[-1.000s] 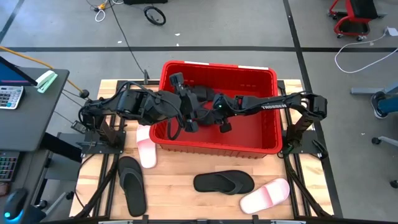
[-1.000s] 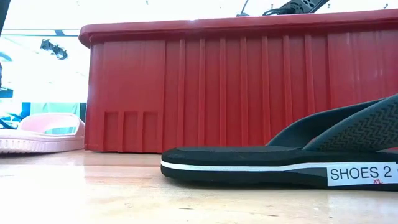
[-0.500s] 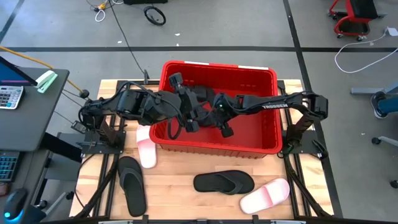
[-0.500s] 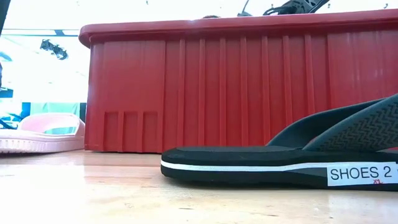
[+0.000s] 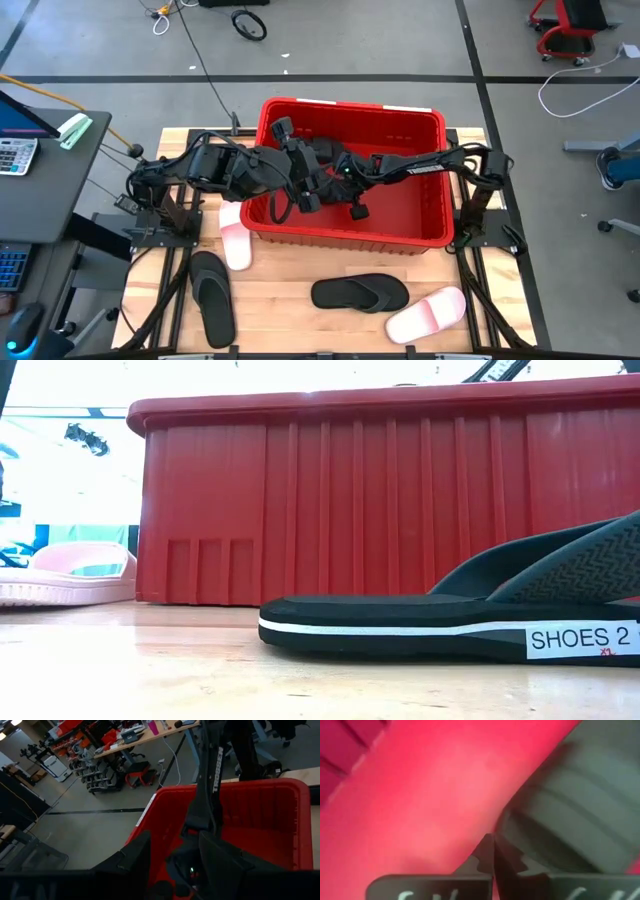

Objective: Pick and place slides into bin
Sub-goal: Put the black slide into the red bin, then put the right black slipper into the red bin

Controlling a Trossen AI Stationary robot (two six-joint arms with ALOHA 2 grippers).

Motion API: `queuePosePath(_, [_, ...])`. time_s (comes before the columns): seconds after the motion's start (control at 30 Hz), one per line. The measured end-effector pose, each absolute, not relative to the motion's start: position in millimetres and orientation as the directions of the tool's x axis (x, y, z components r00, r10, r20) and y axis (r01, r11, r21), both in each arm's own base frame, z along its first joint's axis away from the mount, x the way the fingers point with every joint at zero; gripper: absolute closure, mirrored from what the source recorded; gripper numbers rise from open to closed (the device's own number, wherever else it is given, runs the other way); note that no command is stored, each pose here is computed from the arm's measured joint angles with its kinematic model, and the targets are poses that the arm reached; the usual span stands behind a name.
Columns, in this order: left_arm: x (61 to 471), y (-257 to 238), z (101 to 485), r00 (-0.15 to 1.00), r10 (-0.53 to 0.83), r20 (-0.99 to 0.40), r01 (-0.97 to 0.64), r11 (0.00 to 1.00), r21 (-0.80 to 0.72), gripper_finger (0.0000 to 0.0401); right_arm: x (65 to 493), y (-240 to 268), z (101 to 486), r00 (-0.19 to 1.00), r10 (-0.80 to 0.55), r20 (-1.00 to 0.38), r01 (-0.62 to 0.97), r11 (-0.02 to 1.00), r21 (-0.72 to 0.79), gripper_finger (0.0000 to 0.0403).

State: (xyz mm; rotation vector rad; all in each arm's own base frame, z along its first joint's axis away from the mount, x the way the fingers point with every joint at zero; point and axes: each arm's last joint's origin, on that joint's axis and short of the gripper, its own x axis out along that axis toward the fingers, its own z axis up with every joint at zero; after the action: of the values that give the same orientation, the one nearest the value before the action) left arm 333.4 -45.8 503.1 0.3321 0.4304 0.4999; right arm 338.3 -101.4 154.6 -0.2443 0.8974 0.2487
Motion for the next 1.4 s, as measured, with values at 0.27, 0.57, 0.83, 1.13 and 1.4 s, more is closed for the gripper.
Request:
queuePosePath(0.27, [333,-45,503,0.792,0.525,-0.313,-0.373,0.821,0.433,0.0229,345,-112,139,0.6,-0.008,-0.8,-0.242,0.951,-0.191,0.0399])
queuePosePath(0.57, [333,-45,503,0.791,0.525,-0.314,-0.362,0.816,0.451,0.0229,337,-149,143,0.625,-0.156,-0.765,0.007,0.981,-0.195,0.0399])
queuePosePath(0.83, [332,-45,500,0.778,0.528,-0.34,-0.346,0.813,0.469,0.0229,326,-152,187,0.698,-0.203,-0.686,0.108,0.978,-0.179,0.04])
queuePosePath(1.13, [331,-45,498,0.77,0.531,-0.353,-0.406,0.836,0.37,0.0229,275,-127,308,0.868,-0.322,-0.377,0.311,0.946,-0.091,0.0401])
queuePosePath(1.4, [322,-45,498,0.754,0.531,-0.386,-0.429,0.844,0.323,0.0229,216,-76,370,0.943,-0.256,-0.211,0.268,0.963,0.027,0.0401])
